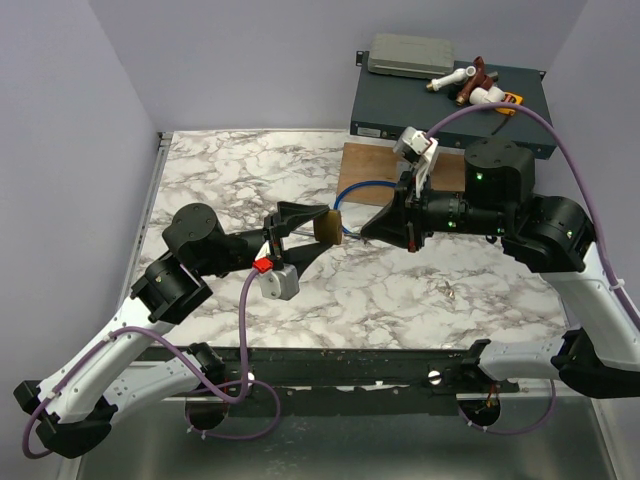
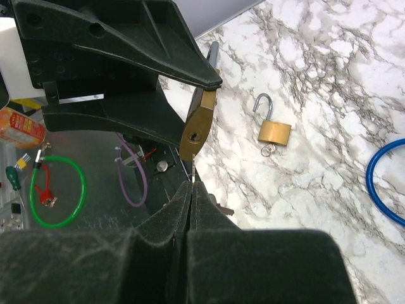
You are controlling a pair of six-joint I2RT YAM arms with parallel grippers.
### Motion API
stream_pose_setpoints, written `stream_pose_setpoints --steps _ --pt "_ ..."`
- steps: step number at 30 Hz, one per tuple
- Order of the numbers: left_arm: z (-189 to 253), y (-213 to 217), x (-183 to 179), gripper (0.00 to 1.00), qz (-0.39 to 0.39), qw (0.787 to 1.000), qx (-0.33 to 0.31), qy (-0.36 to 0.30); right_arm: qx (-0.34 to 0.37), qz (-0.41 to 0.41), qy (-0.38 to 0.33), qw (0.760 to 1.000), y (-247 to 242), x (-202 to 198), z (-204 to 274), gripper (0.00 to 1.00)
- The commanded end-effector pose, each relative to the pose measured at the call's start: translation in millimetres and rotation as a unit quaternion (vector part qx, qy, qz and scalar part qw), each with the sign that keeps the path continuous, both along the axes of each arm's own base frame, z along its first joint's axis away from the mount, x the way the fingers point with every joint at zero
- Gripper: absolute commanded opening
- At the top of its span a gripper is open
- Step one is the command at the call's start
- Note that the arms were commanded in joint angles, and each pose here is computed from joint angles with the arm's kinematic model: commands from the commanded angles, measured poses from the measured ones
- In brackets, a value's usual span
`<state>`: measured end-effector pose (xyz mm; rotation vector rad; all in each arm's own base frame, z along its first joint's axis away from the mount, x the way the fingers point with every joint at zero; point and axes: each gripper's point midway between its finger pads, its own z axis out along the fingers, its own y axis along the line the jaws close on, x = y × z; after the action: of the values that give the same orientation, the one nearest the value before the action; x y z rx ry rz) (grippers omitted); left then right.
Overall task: Unlock with the key
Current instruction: Unlock the lock.
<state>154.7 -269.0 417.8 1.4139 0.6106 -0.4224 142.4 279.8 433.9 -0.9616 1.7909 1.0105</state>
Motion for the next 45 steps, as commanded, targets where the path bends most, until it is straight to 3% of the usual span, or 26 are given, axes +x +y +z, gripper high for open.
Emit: stream_pose_setpoints --steps 1,45 --pt "26.5 6.6 0.0 0.0 0.012 0.998 -0.036 -0.043 0.027 0.002 -0.021 0.999 0.8 -0.5 21.1 0.01" --pt "36.5 8.5 -7.5 0.0 0.001 0.997 -0.053 -0.047 0.015 0.001 -0.01 1.0 11.8 8.5 5.6 0.01"
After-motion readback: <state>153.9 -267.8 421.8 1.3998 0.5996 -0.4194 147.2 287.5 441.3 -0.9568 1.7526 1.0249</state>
